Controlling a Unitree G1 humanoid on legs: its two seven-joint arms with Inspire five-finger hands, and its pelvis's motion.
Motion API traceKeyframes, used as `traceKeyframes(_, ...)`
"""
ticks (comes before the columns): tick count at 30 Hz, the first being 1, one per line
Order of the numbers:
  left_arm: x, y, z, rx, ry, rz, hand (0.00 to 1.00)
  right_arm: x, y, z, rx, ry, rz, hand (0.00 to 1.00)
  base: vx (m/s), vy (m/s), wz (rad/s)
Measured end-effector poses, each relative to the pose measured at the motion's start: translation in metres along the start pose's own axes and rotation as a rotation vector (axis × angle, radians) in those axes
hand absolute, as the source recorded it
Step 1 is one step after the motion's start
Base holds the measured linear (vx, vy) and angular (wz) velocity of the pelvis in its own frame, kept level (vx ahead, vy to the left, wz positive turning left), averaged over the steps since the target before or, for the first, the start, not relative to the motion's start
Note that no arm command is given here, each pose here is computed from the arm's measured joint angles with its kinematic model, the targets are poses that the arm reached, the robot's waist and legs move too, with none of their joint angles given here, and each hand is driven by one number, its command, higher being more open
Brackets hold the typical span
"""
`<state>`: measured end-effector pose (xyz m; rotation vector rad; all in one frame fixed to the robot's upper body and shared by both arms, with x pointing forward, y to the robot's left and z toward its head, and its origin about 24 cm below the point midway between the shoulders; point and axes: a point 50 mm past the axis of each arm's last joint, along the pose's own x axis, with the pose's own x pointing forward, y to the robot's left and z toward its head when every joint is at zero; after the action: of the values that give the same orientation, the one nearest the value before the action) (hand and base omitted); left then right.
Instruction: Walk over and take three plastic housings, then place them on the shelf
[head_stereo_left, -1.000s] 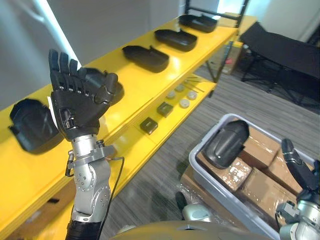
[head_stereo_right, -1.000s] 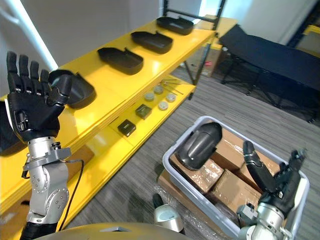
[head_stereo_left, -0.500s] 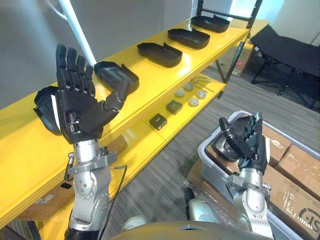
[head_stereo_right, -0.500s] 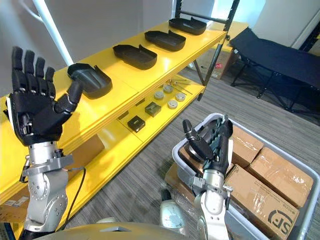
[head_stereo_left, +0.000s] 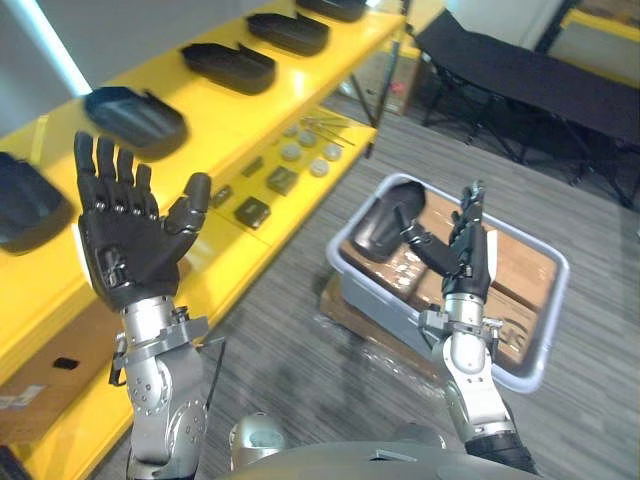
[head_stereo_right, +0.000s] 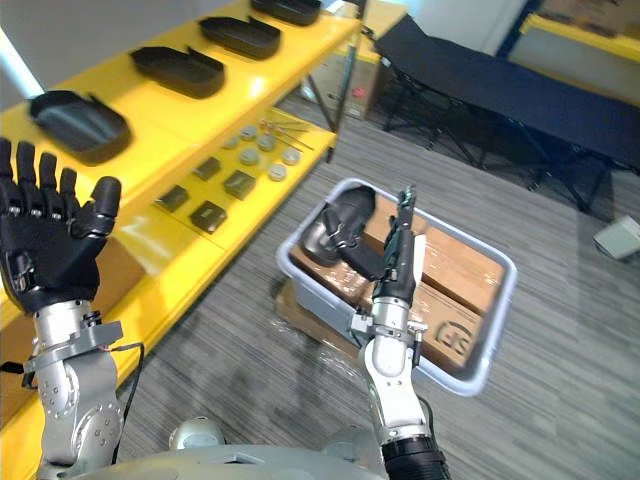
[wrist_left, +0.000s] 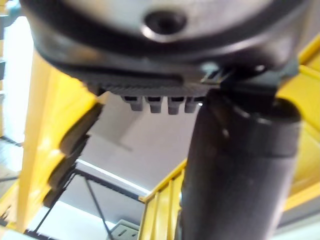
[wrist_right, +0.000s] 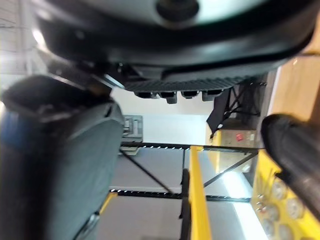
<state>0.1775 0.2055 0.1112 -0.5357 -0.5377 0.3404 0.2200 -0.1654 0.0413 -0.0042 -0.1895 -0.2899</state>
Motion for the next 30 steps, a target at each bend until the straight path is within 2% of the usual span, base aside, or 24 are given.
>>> traceKeyframes(4,-0.027,-0.012,-0.029,-0.072,0.154,0.054,1.00,-0.019,-0.028,-0.016,-0.085,0.099,-0.010,1.00,0.06,-0.428,-0.39)
traceKeyframes(8,-0.035,-0.030,-0.041,-0.034,0.199,-0.043,1.00,-0.024,-0.044,0.008,-0.030,0.035,-0.038,1.00,0.05,-0.221,-0.89)
traceKeyframes(11,-0.037,-0.034,-0.049,-0.008,0.232,-0.099,1.00,-0.021,-0.057,0.007,-0.046,0.044,-0.066,1.00,0.03,0.061,-0.77)
traceKeyframes(15,-0.033,-0.032,-0.053,0.032,0.249,-0.175,1.00,-0.021,-0.057,-0.011,-0.073,0.137,-0.060,1.00,0.03,0.070,-0.16)
traceKeyframes(20,-0.028,-0.037,-0.057,0.202,0.239,-0.288,1.00,0.004,-0.048,-0.040,-0.089,0.273,-0.011,1.00,-0.06,0.075,0.30)
traceKeyframes(24,-0.020,-0.045,-0.056,0.192,0.215,-0.337,1.00,0.055,-0.039,-0.034,-0.129,0.222,0.012,1.00,-0.12,0.051,0.54)
traceKeyframes(26,-0.016,-0.049,-0.056,0.182,0.205,-0.368,1.00,0.105,-0.034,-0.008,-0.173,0.132,0.011,1.00,-0.19,0.036,0.46)
traceKeyframes(30,-0.019,-0.051,-0.057,0.166,0.219,-0.411,1.00,0.171,-0.032,0.056,-0.220,-0.030,-0.027,1.00,-0.15,0.033,0.35)
